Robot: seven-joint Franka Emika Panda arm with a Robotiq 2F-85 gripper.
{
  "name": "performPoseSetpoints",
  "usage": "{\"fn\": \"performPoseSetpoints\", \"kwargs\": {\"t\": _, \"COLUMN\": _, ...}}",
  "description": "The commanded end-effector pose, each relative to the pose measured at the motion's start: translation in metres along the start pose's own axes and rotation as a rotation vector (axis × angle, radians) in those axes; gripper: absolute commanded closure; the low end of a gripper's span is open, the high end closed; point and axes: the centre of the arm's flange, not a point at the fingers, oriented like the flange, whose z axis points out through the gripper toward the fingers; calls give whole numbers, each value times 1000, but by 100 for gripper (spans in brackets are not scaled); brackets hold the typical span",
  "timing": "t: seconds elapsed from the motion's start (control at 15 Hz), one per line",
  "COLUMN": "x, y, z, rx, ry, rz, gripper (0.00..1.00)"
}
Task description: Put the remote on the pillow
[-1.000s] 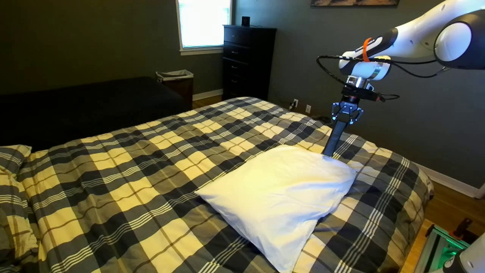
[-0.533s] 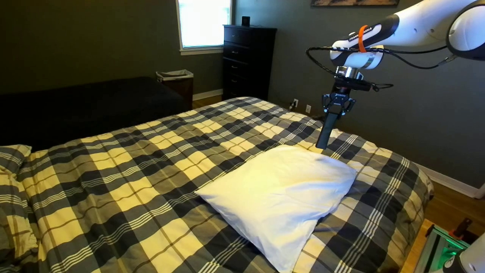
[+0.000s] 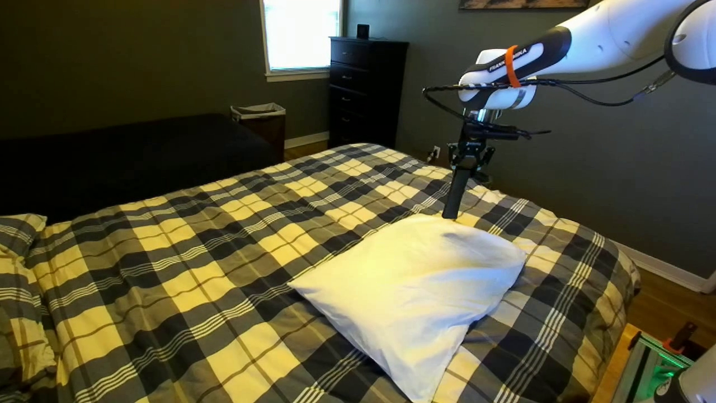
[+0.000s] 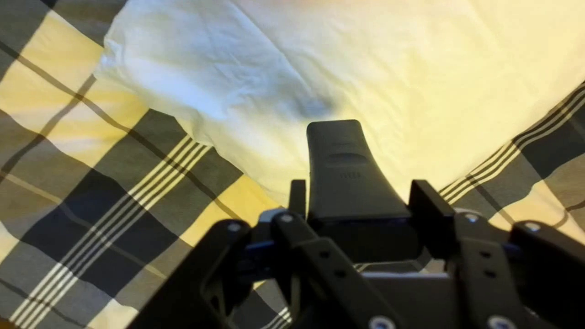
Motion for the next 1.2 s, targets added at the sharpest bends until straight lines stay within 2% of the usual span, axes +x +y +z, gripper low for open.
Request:
{"fn": "performPoseSetpoints", "kwargs": {"t": 0.0, "x": -31, "y": -17, "z": 17, "rx": -8, "ry": 93, "rz": -97, "gripper": 67}}
{"fn": "performPoseSetpoints", "kwargs": {"t": 0.47, "x": -54, "y": -35, "z": 60, "rx": 30, "ry": 134, "rz": -229, "gripper": 67}}
{"fn": "performPoseSetpoints", "kwargs": {"t": 0.93, "x": -73, "y": -42, "z": 87, "rx": 6, "ry": 73, "rz": -344, "gripper": 67}}
{"fn": "performPoseSetpoints", "kwargs": {"t": 1.13, "x": -80, "y": -42, "z": 95, "rx": -12, "ry": 17, "rz": -413, "gripper": 67}}
